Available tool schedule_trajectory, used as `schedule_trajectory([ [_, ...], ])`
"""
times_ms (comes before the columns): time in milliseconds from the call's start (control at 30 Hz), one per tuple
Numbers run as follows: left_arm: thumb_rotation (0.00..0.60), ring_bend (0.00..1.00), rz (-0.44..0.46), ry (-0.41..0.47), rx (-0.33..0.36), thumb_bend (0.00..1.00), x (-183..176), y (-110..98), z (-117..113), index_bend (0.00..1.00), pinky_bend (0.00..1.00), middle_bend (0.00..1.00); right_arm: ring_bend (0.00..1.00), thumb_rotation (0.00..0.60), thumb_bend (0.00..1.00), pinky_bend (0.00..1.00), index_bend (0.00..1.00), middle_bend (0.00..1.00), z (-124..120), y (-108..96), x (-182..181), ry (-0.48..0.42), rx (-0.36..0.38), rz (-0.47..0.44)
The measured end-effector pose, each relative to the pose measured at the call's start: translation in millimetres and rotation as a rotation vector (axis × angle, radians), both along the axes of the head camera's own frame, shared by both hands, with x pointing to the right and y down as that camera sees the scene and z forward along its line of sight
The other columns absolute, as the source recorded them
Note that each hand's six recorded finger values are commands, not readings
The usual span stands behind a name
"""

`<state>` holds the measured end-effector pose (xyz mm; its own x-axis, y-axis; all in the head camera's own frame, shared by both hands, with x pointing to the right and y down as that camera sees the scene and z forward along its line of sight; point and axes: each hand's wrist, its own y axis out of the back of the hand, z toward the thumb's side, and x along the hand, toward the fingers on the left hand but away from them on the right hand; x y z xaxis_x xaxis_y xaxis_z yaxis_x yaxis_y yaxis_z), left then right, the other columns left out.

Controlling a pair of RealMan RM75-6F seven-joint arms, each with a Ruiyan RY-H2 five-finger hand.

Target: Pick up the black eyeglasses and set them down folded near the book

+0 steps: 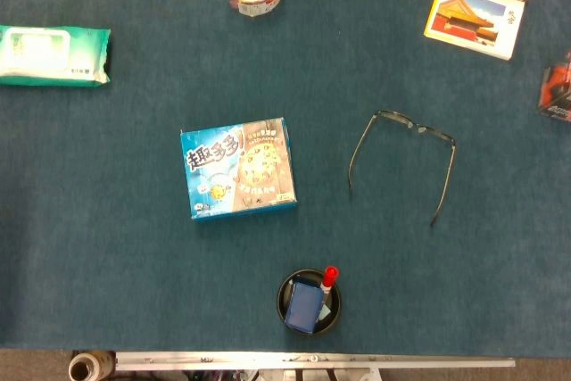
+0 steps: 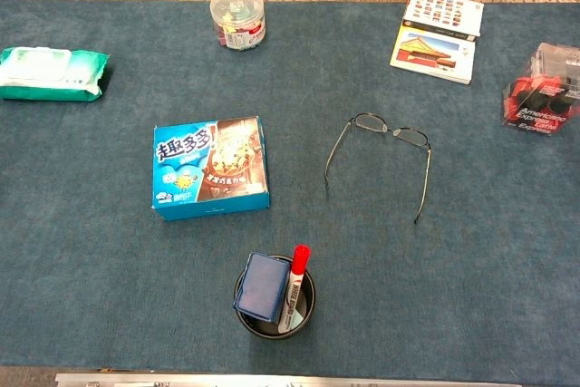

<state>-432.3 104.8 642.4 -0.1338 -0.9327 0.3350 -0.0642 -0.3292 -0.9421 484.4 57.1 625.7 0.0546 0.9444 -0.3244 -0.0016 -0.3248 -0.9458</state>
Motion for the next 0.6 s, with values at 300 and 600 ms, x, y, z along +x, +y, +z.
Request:
schedule_trajectory([
  [300,0.6,0.37,-0.006,0.0,-0.005,0.48,0.8,4.0,-1.6,0.52,0.46,0.45,0.35,0.6,0.52,0.36,0.64,0.5,7.7,-0.6,-4.5,-0.009,-0.03,-0.015],
  [600,0.6,0.37,0.013,0.015,-0.012,0.48,5.2,6.6,-2.1,0.52,0.46,0.45,0.35,0.6,0.52,0.37,0.64,0.5,11.8,8.3,-19.7,-0.03,-0.047,-0.066],
])
